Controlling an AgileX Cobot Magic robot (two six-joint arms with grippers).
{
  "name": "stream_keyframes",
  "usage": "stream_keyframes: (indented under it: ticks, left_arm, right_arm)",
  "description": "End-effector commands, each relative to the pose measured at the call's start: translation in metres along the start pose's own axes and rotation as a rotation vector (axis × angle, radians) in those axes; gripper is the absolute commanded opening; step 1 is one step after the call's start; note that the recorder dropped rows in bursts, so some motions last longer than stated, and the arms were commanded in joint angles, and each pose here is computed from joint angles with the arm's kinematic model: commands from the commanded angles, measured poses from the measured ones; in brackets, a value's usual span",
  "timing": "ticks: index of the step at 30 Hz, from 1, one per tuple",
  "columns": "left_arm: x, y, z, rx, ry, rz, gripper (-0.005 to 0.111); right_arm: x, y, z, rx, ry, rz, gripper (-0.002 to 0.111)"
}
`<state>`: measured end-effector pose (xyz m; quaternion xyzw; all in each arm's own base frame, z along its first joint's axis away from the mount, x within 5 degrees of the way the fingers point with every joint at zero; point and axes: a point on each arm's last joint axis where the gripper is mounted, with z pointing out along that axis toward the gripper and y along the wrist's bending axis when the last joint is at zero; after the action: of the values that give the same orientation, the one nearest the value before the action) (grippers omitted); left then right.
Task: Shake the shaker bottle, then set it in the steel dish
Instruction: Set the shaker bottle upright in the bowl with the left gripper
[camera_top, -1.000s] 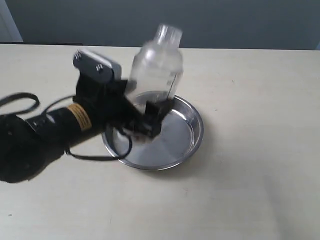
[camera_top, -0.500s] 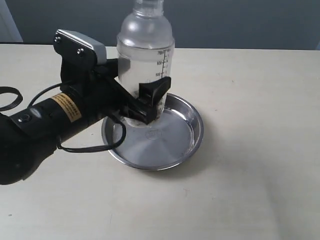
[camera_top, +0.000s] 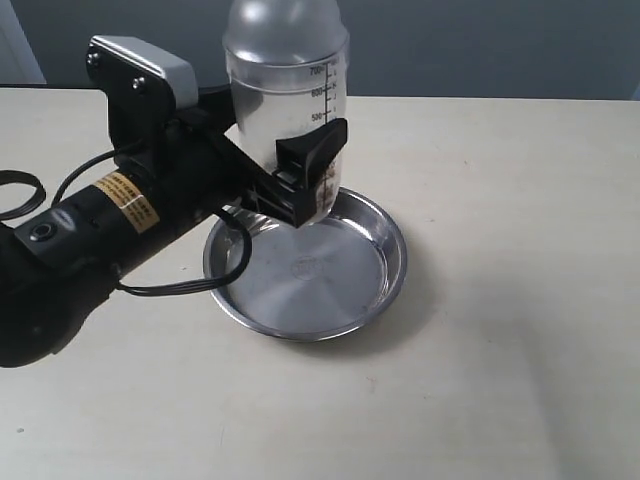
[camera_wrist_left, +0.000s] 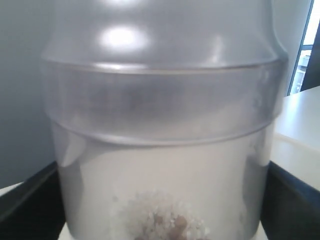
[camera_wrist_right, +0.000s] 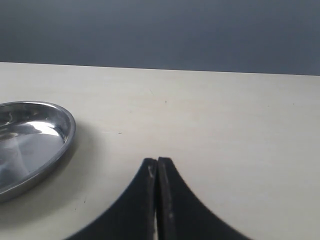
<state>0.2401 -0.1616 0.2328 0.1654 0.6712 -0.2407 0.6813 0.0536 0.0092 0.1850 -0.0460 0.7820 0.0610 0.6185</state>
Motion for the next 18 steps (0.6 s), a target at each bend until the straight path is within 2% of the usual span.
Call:
stream_keyframes:
  ticks: [1,4,8,12,18]
  left_arm:
    - [-0.002,-0.003,0.005,0.029,-0.13,0.029,0.0]
    - [0.01,-0.002,0.011,0.038,-0.168,0.031,0.0]
    - [0.042,0.0,0.018,0.039,-0.073,0.035,0.0]
    - [0.07,0.006,0.024,-0.003,0.012,0.023,0.0]
    - [0.085,0.01,0.031,-0.041,0.045,0.019,0.0]
  right_arm:
    - [-0.001,0.0,0.0,-0.003,-0.012,-0.001,-0.001]
    - [-0.001,0.0,0.0,-0.003,-0.012,-0.001,-0.001]
    - [-0.001,0.0,0.0,-0.003,-0.012,-0.001,-0.001]
    - [-0.001,0.0,0.0,-0.003,-0.012,-0.001,-0.001]
    - [-0.001,0.0,0.0,-0.003,-0.012,-0.001,-0.001]
